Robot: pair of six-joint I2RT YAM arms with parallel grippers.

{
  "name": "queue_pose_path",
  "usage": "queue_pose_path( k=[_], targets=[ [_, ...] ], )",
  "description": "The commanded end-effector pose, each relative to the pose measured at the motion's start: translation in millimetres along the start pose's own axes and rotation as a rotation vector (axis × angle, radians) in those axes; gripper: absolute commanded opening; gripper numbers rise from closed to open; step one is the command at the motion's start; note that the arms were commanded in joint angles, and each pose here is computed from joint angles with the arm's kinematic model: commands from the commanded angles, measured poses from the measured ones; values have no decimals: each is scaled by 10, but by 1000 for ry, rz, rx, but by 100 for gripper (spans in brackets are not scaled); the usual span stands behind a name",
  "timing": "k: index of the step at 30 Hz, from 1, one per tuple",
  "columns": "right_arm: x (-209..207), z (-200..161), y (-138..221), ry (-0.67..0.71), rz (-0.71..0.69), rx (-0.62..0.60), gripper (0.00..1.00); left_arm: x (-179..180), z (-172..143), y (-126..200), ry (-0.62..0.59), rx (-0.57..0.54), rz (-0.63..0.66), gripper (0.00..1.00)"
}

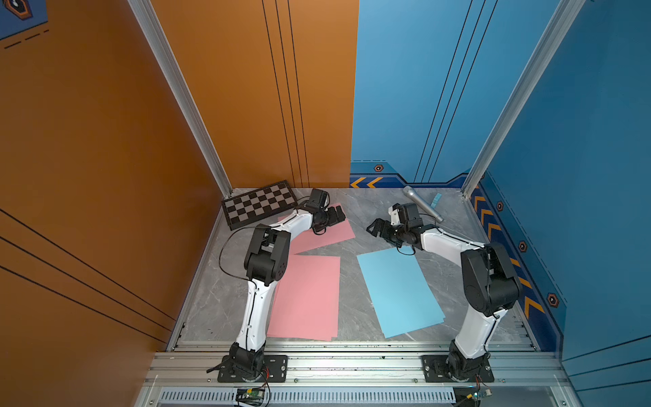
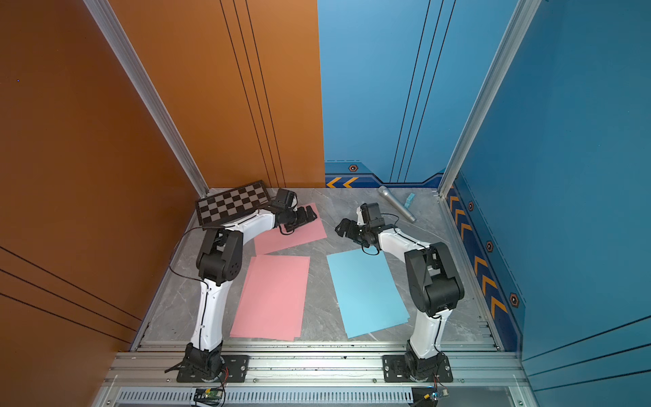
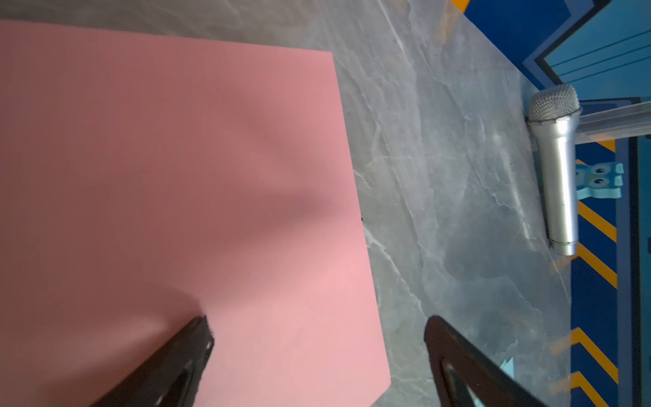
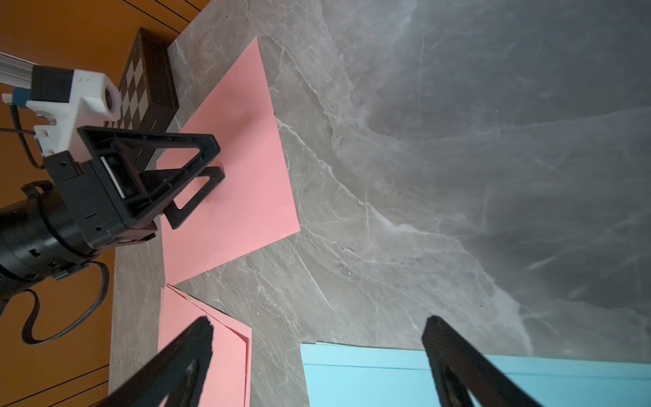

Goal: Sort the scattered colored papers by color
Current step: Pick up the colored paper from the center of the board.

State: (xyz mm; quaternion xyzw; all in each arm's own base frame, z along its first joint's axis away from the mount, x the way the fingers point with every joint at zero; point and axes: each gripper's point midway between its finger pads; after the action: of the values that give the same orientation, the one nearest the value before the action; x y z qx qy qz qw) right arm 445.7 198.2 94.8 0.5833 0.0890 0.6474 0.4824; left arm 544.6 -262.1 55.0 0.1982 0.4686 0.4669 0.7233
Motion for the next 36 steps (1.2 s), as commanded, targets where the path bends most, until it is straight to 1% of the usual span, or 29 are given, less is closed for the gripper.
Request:
queue_pose_path(
  k=[1,4,6,8,10,12,14,16,19,21,23,24,25,28,33,36],
  targets=[
    [114,167,42,-8,36,-27,96,-194,-320,-247,17,110,-44,98],
    [115,263,44,-23,43,-36,96,-435,-166,-272,0,81,-98,98],
    [124,319,60,-24,46,-47,96,-577,16,-203,-17,38,-123,98],
    [129,388,81,-18,49,-61,96,-696,237,-53,-30,-16,-143,98],
    [104,455,76,-13,45,-72,97,-784,456,206,-47,-74,-151,98],
    [86,509,48,-18,54,-64,99,-738,559,466,-66,-109,-119,98],
    [53,570,25,-18,56,-64,100,-560,568,736,-75,-127,-52,98],
    [25,615,-9,-4,50,-57,100,-266,502,997,-50,-133,16,98],
    [28,627,-99,30,55,-15,100,239,310,1279,24,-116,106,98],
    [33,632,-172,50,56,13,100,557,157,1361,75,-94,153,98],
    [30,666,-236,65,53,15,100,806,32,1407,118,-71,180,98],
    [97,718,-225,78,67,6,100,891,-24,1421,135,-59,183,98],
    [28,692,-368,68,60,32,100,987,-79,1440,155,-50,194,98],
    [93,700,-572,63,85,89,100,1183,-175,1472,210,-37,217,98],
    [124,624,-836,71,80,126,100,1331,-203,1454,268,-28,226,98],
    [131,531,-960,71,81,153,99,1377,-262,1338,312,6,203,98]
  ],
)
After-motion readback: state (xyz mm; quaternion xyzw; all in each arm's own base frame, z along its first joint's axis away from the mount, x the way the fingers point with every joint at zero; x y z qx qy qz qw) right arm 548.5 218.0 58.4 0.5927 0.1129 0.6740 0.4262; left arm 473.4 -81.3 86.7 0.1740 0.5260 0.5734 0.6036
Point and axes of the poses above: each gripper's point midway between its finger pads, its own y axis back along the fingers, its own x axis along the line the jaws close on, z = x × y, and after that the axes turned 10 degrees about -y, right-handed
